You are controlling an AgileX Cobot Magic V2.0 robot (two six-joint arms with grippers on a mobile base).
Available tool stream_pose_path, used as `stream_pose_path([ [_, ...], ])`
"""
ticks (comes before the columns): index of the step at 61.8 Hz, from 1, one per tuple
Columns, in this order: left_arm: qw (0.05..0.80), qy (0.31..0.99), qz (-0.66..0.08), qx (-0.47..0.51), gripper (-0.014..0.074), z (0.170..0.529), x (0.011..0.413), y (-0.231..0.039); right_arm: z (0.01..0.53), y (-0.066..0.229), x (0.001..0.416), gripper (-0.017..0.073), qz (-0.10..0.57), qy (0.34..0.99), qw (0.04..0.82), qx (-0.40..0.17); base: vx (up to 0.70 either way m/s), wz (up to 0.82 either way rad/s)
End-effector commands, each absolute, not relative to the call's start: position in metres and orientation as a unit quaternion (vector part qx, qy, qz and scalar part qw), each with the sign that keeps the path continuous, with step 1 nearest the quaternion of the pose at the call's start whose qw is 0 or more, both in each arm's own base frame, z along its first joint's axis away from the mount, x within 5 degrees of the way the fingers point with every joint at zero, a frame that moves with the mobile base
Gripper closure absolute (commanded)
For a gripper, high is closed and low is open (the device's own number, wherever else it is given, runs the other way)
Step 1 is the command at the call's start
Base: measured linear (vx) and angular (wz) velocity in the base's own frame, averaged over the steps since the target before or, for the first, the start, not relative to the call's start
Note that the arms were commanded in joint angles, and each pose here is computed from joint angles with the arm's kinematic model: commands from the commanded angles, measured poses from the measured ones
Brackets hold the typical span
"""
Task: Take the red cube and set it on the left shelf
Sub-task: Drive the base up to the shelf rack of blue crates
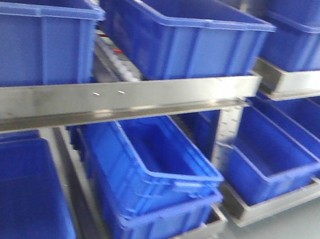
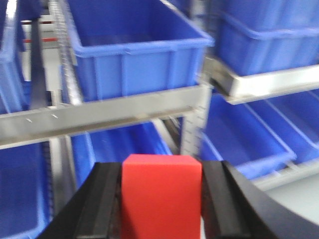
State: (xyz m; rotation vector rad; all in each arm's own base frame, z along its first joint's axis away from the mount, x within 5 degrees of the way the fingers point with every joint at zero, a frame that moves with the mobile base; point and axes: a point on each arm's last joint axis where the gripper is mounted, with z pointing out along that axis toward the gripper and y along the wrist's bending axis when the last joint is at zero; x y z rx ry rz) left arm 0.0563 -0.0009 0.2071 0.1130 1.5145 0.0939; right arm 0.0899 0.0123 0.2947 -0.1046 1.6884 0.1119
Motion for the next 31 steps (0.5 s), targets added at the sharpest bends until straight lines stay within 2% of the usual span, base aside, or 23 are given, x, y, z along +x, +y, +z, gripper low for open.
stream_pose_path([
  [1, 0.746, 0.663, 0.041, 0.049, 0.0488, 0.2077, 0.057, -0.0011, 0.312, 0.0132, 0.0904, 0.0502, 0.05, 0.71, 0.701, -0.053, 0.39, 0.59],
  [31, 0.746, 0.663, 0.041, 0.049, 0.0488, 0.2077, 0.057, -0.0011, 0.312, 0.0132, 0.0904, 0.0502, 0.05, 0.71, 0.701, -0.053, 0.31, 0.6],
])
